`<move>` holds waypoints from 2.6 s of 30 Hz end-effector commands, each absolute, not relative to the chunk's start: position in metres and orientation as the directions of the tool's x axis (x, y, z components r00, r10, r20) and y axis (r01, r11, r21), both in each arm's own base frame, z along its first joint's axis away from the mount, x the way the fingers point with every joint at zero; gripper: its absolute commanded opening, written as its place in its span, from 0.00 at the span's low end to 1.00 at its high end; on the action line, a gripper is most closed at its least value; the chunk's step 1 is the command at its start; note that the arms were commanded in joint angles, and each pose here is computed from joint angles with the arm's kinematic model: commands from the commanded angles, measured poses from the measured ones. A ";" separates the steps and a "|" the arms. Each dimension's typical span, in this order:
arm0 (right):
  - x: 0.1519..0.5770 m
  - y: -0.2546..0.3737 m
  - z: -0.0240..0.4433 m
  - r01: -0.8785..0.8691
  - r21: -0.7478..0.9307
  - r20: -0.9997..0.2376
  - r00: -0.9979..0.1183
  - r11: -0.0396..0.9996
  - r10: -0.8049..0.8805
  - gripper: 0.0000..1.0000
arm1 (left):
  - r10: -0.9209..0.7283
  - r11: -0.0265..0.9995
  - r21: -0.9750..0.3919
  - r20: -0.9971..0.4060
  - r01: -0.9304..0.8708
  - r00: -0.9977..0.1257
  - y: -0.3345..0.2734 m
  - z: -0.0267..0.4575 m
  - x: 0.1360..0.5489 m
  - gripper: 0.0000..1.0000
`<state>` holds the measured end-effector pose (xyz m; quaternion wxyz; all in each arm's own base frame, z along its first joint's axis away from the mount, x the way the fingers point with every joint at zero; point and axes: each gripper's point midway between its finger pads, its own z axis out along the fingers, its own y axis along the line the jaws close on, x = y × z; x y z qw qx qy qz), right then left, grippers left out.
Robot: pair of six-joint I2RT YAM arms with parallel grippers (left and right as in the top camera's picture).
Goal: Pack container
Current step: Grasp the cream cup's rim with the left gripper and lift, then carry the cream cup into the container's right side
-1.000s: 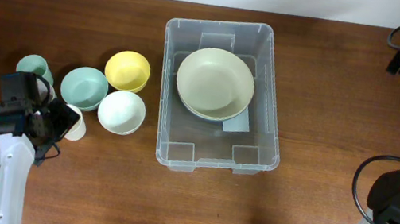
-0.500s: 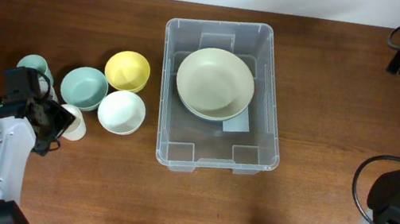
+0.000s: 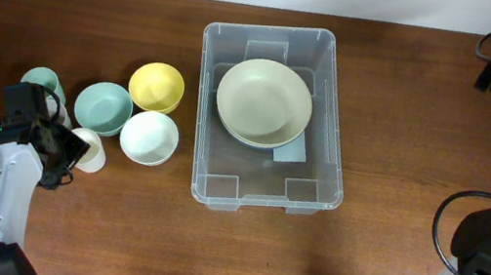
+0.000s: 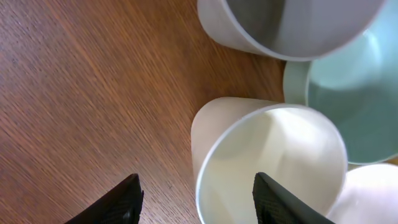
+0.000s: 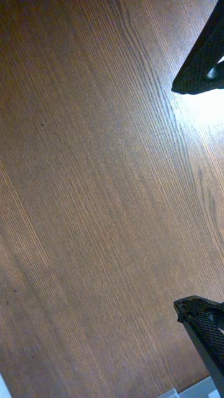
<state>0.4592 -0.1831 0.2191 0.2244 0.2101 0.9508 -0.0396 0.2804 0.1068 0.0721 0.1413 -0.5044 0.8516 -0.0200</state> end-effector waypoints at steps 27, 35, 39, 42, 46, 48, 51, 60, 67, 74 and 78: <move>0.459 -0.183 0.231 0.422 0.026 -0.469 -0.795 0.906 0.384 0.99 | -0.845 0.522 -0.344 -0.083 -0.780 -0.528 0.072 0.077 0.301 0.01; 0.459 -0.183 0.231 0.422 0.026 -0.469 -0.795 0.906 0.384 0.99 | -0.802 0.594 -0.471 -0.285 -0.652 -0.525 0.079 0.179 0.333 0.01; 0.459 -0.183 0.231 0.422 0.026 -0.469 -0.795 0.906 0.384 0.99 | -0.758 0.650 -0.504 -0.379 -0.568 -0.531 0.069 0.231 0.342 0.01; 0.459 -0.183 0.231 0.423 0.026 -0.469 -0.795 0.906 0.384 0.99 | -0.682 0.727 -0.507 -0.454 -0.463 -0.573 0.048 0.260 0.353 0.01; 0.459 -0.183 0.231 0.423 0.026 -0.469 -0.795 0.906 0.384 0.99 | -0.462 0.870 -0.453 -0.610 -0.195 -0.644 0.000 0.290 0.373 0.01; 0.459 -0.183 0.231 0.423 0.026 -0.469 -0.795 0.906 0.384 0.99 | -0.353 0.906 -0.420 -0.677 -0.056 -0.646 -0.027 0.302 0.381 0.01; 0.459 -0.183 0.231 0.422 0.026 -0.469 -0.795 0.906 0.384 0.98 | -0.223 0.926 -0.363 -0.751 0.107 -0.622 -0.063 0.314 0.389 0.01; 0.459 -0.183 0.231 0.422 0.026 -0.469 -0.795 0.906 0.384 0.99 | 0.078 0.895 -0.227 -0.769 0.385 -0.634 -0.144 0.283 0.394 0.00; 0.459 -0.183 0.231 0.422 0.026 -0.469 -0.795 0.906 0.384 0.99 | 0.226 0.827 -0.176 -0.765 0.534 -0.603 -0.199 0.264 0.388 0.00; 0.459 -0.183 0.231 0.422 0.026 -0.469 -0.795 0.906 0.384 0.99 | 0.292 0.800 -0.142 -0.756 0.583 -0.586 -0.225 0.257 0.376 0.01; 0.459 -0.183 0.231 0.422 0.026 -0.469 -0.795 0.906 0.384 0.99 | 0.298 0.788 -0.157 -0.749 0.596 -0.592 -0.237 0.254 0.370 0.01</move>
